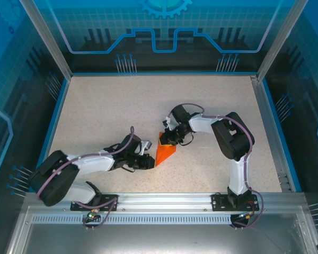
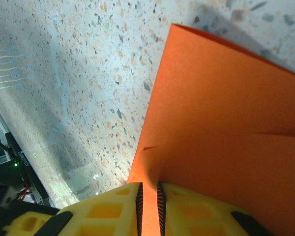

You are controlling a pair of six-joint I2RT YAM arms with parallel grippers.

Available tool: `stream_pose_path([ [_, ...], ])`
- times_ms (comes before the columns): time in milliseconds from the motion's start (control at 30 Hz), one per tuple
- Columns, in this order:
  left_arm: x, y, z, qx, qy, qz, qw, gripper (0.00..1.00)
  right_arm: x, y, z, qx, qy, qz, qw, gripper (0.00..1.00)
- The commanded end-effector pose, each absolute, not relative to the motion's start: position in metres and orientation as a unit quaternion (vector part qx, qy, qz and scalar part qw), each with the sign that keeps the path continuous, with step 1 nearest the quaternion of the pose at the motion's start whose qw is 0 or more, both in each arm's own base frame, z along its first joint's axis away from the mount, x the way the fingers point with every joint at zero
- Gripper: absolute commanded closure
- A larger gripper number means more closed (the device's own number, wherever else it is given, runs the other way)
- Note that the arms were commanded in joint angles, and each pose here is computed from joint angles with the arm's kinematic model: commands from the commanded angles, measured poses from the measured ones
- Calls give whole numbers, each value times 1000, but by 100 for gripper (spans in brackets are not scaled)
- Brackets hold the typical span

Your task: Fold a paper plane with a square sheet of paper (pick it up from the middle)

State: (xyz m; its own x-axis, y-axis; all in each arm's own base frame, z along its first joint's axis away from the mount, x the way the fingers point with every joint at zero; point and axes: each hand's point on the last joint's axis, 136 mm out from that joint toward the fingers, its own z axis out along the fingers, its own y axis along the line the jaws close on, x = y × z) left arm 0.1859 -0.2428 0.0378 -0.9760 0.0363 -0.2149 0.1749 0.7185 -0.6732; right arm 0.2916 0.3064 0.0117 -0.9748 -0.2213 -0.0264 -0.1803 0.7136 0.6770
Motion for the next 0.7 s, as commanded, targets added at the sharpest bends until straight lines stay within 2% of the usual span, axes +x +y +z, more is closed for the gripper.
stream_pose_path([
  [0,187,-229,50,34,931,-346,112,79,273,281,-35,87,-949,-293,75,81],
  [233,204,-237,82,23,922,-362,138,74,273,281,-36,89,-949,-293,77,81],
  [433,221,-268,81,9,908,-403,111,75,272,280,-37,90,-949,-291,77,81],
  [667,238,-280,61,-9,914,-396,91,77,272,280,-38,89,-950,-290,78,81],
])
